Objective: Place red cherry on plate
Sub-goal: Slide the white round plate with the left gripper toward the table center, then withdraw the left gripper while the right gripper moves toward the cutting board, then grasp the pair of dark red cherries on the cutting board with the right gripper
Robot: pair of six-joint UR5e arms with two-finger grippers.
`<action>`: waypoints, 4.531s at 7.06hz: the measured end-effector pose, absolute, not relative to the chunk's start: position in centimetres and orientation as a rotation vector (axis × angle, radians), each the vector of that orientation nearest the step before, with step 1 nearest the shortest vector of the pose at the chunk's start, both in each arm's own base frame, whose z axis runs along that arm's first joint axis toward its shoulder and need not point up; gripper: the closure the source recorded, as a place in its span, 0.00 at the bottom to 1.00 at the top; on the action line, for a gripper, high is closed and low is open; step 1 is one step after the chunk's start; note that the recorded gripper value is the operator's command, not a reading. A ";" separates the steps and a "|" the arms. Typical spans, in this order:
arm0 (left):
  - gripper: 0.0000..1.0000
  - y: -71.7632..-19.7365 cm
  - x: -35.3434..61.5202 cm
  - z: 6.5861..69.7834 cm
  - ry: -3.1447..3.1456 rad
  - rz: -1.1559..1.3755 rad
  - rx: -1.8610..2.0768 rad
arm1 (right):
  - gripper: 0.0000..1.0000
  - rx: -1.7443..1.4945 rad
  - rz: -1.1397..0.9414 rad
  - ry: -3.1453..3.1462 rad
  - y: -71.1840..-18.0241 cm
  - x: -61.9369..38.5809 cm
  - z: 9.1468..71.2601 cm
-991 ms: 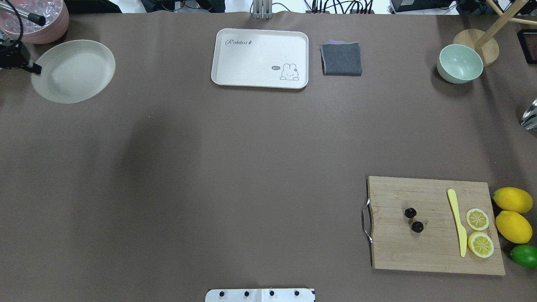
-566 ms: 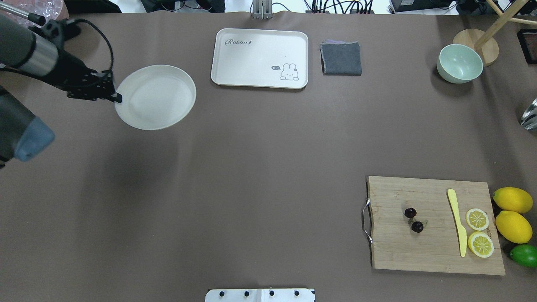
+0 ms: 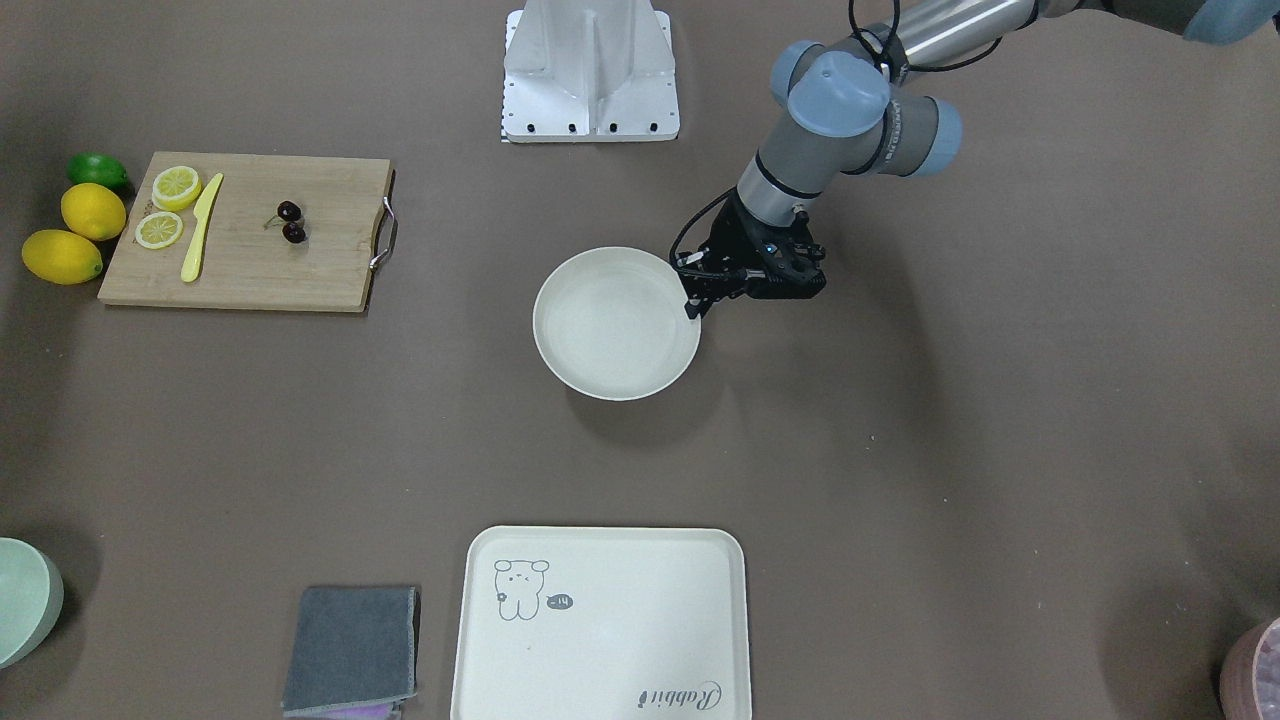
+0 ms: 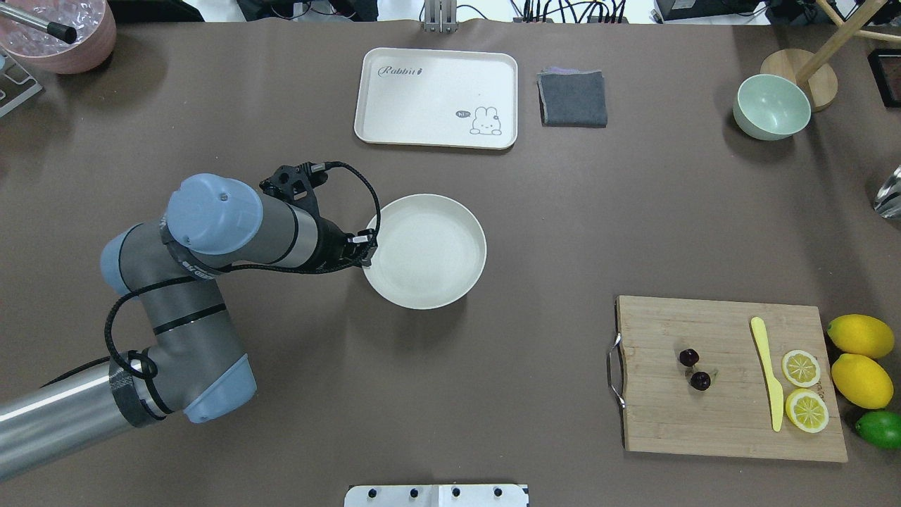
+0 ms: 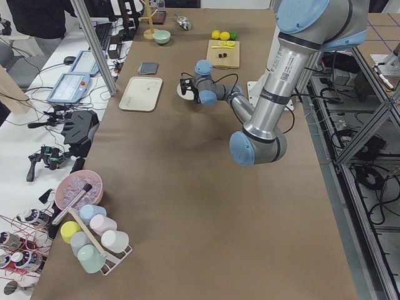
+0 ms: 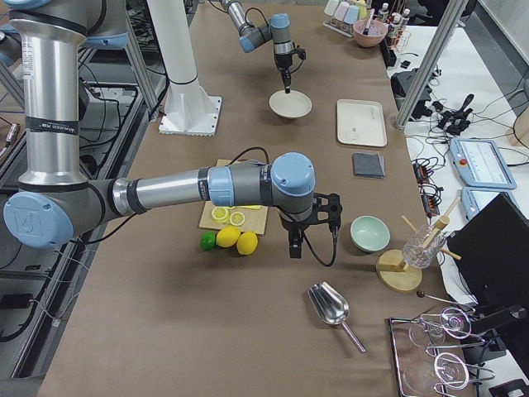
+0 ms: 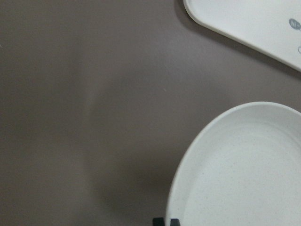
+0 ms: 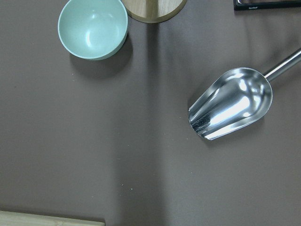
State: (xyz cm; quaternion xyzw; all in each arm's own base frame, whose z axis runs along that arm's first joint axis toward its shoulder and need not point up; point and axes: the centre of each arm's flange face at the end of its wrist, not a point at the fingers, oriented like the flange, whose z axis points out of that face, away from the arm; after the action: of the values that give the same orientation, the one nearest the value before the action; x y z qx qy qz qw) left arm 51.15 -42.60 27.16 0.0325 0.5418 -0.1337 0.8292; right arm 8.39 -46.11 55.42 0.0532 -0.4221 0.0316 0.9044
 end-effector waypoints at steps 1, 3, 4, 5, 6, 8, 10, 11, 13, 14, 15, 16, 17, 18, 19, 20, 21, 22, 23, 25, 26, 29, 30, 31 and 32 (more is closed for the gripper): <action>0.14 -42.2 52.1 27.4 1.141 -0.289 0.068 | 0.00 0.103 0.083 -0.877 -46.3 7.0 53.8; 0.02 -42.3 53.0 28.0 1.121 -0.295 0.079 | 0.00 0.064 0.139 -0.899 -46.8 1.3 47.5; 0.02 -42.6 53.0 28.1 1.114 -0.310 0.108 | 0.00 0.045 0.158 -0.912 -47.0 -1.9 44.7; 0.02 -43.1 52.8 28.0 1.107 -0.333 0.147 | 0.00 0.044 0.167 -0.922 -46.5 -4.9 43.1; 0.02 -44.4 51.6 27.9 1.100 -0.345 0.197 | 0.00 0.057 0.179 -0.929 -45.3 -7.8 43.0; 0.02 -48.9 46.7 28.3 1.065 -0.289 0.330 | 0.00 0.062 0.223 -0.927 -42.1 -15.2 43.8; 0.02 -52.4 42.2 29.0 1.039 -0.267 0.379 | 0.00 0.051 0.219 -0.920 -38.5 -23.5 43.5; 0.02 -53.5 40.2 29.7 1.023 -0.269 0.398 | 0.00 0.055 0.201 -0.924 -36.1 -27.5 43.0; 0.02 -54.9 36.9 31.5 0.985 -0.264 0.434 | 0.00 0.083 0.141 -0.922 -31.8 -34.1 42.2; 0.02 -55.0 35.9 32.8 0.953 -0.212 0.457 | 0.00 0.083 0.090 -0.920 -30.8 -35.2 42.3; 0.02 -55.0 35.1 33.9 0.934 -0.165 0.458 | 0.00 0.088 0.017 -0.915 -30.1 -35.5 42.7; 0.02 -55.0 34.6 34.6 0.932 -0.143 0.444 | 0.00 0.096 -0.040 -0.904 -29.8 -35.4 43.2; 0.02 -54.9 34.3 35.1 0.932 -0.133 0.431 | 0.00 0.100 -0.076 -0.890 -29.6 -35.0 43.9; 0.02 -54.8 34.1 35.5 0.931 -0.130 0.424 | 0.02 0.100 -0.096 -0.881 -29.7 -34.8 44.5; 0.02 -54.6 34.0 35.9 0.929 -0.129 0.419 | 0.17 0.100 -0.107 -0.871 -29.9 -35.0 45.1; 0.02 -54.6 33.9 36.2 0.926 -0.130 0.416 | 0.27 0.099 -0.111 -0.860 -30.0 -35.3 45.6; 0.02 -54.5 33.9 36.5 0.924 -0.130 0.414 | 0.65 0.097 -0.113 -0.851 -30.0 -35.6 46.1; 0.02 -54.5 33.8 36.6 0.923 -0.131 0.413 | 0.98 0.096 -0.115 -0.846 -30.0 -35.7 46.4; 0.02 -54.5 33.8 36.6 0.923 -0.131 0.412 | 1.00 0.097 -0.115 -0.845 -30.0 -35.7 46.4; 0.02 -54.4 33.8 36.6 0.923 -0.130 0.413 | 1.00 0.104 -0.104 -0.849 -30.4 -35.0 46.1; 0.02 -54.4 33.9 36.6 0.924 -0.129 0.414 | 1.00 0.105 -0.100 -0.852 -30.4 -34.6 46.0; 0.02 -54.4 33.9 36.5 0.925 -0.129 0.414 | 1.00 0.109 -0.084 -0.869 -31.2 -33.9 45.0; 0.02 -54.7 33.4 36.7 0.921 -0.136 0.416 | 1.00 0.099 -0.071 -0.894 -32.3 -33.5 42.8; 0.02 -55.3 32.3 37.2 0.912 -0.140 0.416 | 1.00 0.083 -0.049 -0.908 -34.6 -34.1 39.1; 0.02 -56.0 30.2 38.4 0.899 -0.121 0.409 | 1.00 0.067 -0.028 -0.903 -37.3 -35.9 34.0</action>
State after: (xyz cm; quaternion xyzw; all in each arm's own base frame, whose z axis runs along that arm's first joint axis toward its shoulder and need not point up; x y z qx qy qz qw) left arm 30.18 -56.02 38.37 0.1961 0.4313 -0.0579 0.8787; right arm -35.93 -37.34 33.99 0.0324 -0.4361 -0.0136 0.8992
